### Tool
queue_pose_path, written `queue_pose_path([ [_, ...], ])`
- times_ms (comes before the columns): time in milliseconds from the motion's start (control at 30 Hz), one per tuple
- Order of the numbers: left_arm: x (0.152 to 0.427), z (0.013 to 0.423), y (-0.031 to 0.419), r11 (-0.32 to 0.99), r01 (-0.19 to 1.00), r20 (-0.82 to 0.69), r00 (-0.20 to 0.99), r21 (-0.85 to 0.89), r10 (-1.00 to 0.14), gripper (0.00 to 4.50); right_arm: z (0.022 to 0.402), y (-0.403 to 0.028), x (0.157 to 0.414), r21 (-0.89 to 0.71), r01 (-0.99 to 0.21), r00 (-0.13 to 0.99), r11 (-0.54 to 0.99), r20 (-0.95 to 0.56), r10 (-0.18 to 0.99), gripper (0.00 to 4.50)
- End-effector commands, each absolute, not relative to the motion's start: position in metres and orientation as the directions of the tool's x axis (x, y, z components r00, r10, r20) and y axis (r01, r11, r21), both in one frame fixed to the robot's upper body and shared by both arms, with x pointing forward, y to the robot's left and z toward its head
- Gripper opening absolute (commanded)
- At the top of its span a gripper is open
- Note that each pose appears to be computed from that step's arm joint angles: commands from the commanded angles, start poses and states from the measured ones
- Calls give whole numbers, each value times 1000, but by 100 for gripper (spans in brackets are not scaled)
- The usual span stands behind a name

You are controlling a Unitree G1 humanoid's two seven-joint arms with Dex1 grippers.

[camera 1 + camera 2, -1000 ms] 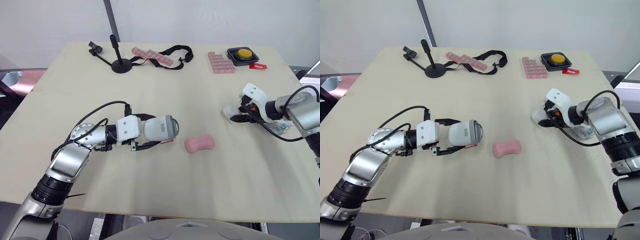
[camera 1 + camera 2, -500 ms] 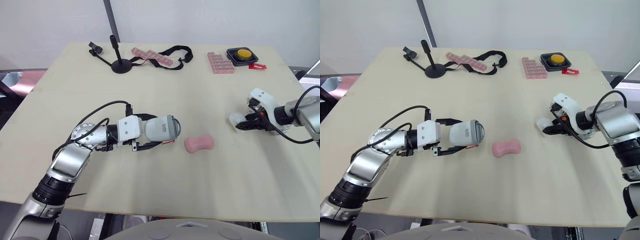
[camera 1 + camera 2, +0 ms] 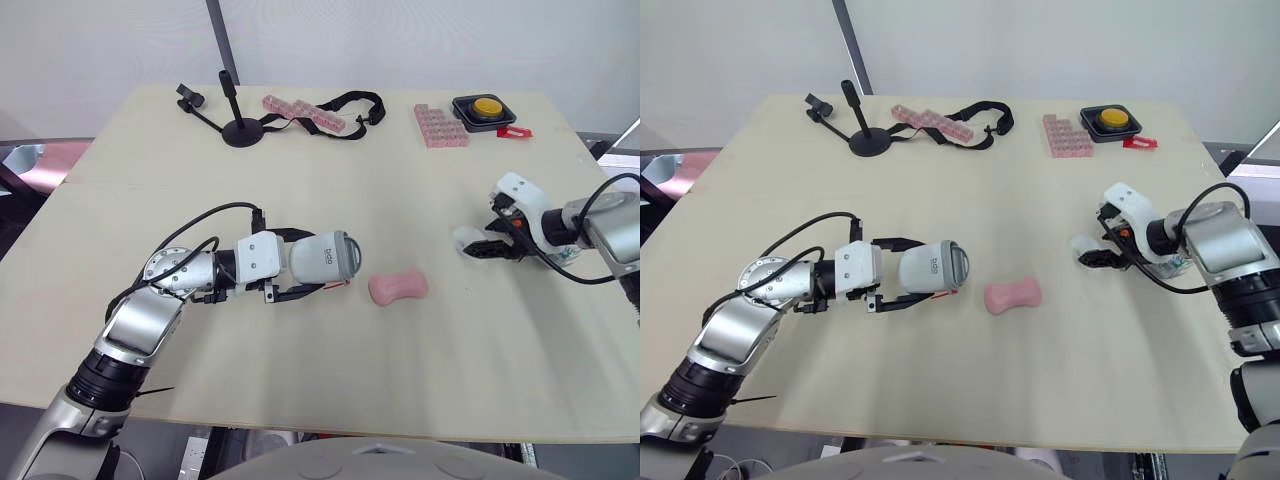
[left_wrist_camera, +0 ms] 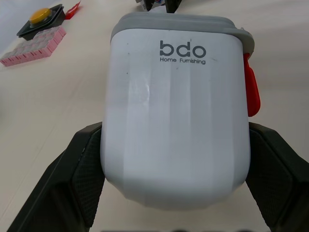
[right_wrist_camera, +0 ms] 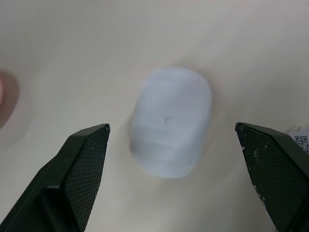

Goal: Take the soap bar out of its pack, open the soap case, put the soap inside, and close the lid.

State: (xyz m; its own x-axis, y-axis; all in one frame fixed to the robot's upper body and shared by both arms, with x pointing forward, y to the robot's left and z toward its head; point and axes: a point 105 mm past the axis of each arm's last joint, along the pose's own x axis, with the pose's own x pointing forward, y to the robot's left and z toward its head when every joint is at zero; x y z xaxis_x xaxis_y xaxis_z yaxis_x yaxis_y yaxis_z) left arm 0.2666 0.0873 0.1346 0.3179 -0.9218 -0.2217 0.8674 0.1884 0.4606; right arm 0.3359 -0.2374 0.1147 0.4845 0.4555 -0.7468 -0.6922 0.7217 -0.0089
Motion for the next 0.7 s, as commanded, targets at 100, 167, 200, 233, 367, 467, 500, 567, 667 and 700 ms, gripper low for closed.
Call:
queue_pose_path([
  [100, 266, 142, 90, 189, 852, -212, 326, 488, -921, 350, 149, -229, 336, -58, -731, 572, 680, -596, 564, 447],
  [167, 266, 142, 91, 188, 853, -214, 326, 487, -921, 350, 155, -227, 333, -75, -746, 592, 662, -532, 606, 447],
  [200, 267, 141, 93, 192, 856, -223, 330, 479, -917, 350, 160, -226, 331, -114, -762, 606, 637, -471, 641, 447],
  [233, 268, 140, 94, 196, 863, -230, 332, 466, -915, 350, 166, -226, 329, -146, -769, 621, 622, -401, 673, 447],
  [367, 265, 132, 98, 163, 920, -316, 283, 357, -905, 350, 180, -230, 298, -200, -784, 613, 588, -95, 784, 447],
  [467, 265, 132, 101, 158, 950, -352, 249, 268, -902, 350, 167, -233, 270, -209, -813, 564, 543, -54, 824, 447],
  [500, 264, 132, 101, 141, 959, -368, 226, 245, -902, 350, 159, -234, 260, -196, -826, 548, 528, -62, 834, 447],
  [567, 263, 133, 102, 104, 971, -404, 185, 213, -896, 350, 142, -234, 241, -177, -860, 499, 478, -97, 861, 447],
  [667, 260, 134, 102, 39, 982, -451, 120, 184, -884, 350, 123, -230, 219, -146, -905, 418, 399, -147, 896, 447],
  [700, 259, 134, 102, 18, 983, -467, 101, 180, -879, 350, 119, -229, 215, -140, -913, 403, 384, -155, 902, 447],
])
